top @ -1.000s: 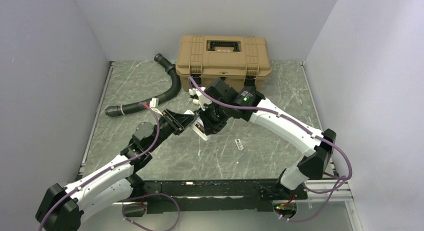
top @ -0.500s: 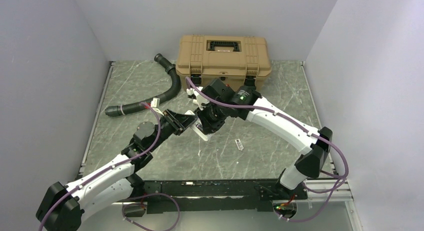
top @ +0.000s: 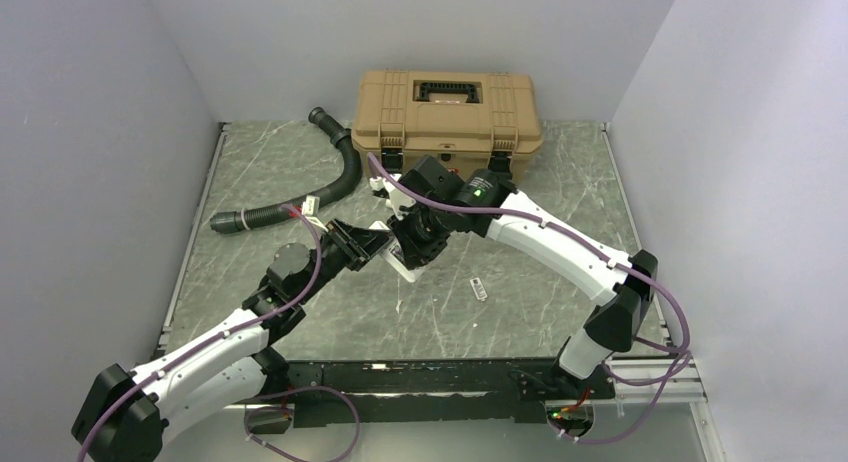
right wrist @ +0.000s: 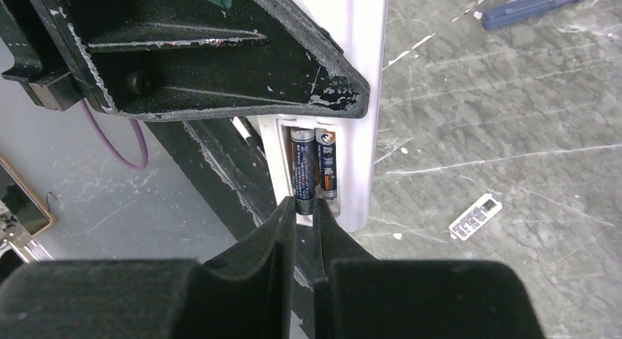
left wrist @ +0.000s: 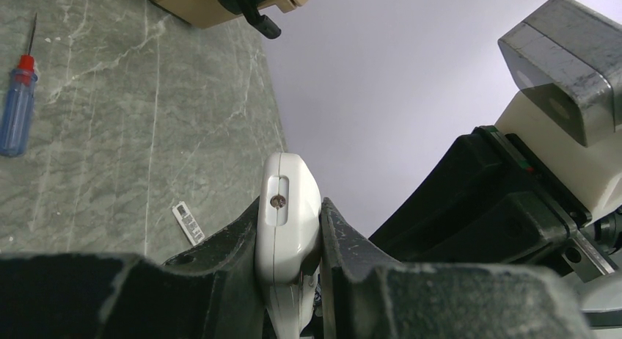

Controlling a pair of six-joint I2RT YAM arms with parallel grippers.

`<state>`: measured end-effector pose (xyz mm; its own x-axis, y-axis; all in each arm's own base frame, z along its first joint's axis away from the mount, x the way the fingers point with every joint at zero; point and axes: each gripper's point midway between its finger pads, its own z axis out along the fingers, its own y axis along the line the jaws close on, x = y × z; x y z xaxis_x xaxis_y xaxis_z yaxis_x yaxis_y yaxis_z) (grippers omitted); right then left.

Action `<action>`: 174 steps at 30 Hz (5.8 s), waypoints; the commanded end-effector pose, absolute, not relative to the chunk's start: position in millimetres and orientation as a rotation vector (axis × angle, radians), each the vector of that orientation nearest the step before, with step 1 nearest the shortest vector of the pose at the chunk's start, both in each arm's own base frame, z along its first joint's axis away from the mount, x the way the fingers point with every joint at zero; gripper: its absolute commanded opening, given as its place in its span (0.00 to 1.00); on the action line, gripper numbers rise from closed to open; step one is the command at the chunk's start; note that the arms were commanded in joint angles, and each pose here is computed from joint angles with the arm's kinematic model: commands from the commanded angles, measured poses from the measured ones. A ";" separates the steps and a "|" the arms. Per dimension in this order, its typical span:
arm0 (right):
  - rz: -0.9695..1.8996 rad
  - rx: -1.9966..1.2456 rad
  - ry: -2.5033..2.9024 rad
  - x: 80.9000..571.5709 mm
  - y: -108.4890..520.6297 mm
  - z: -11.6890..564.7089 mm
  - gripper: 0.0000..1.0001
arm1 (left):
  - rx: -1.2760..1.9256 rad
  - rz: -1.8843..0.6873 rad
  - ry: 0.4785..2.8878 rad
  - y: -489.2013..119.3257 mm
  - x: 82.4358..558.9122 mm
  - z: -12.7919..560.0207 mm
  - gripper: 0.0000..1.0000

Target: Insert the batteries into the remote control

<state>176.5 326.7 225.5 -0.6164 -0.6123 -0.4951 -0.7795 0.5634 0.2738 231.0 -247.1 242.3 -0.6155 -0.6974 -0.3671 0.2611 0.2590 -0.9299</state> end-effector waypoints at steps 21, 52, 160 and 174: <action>0.694 -1.147 2.504 170.8 327.9 232.9 0.00 | -0.330 -1.494 1.617 -244.6 225.8 280.1 0.00; 0.748 -1.116 2.484 175.2 341.2 234.8 0.22 | -0.359 -1.526 1.607 -243.8 224.4 276.2 0.00; 1.421 -1.580 1.011 87.6 308.3 305.2 0.45 | -0.232 -1.884 1.898 -273.3 157.9 276.8 0.00; 1.371 -1.557 1.007 94.2 311.4 279.6 0.42 | -0.235 -1.899 1.886 -273.8 158.5 276.8 0.00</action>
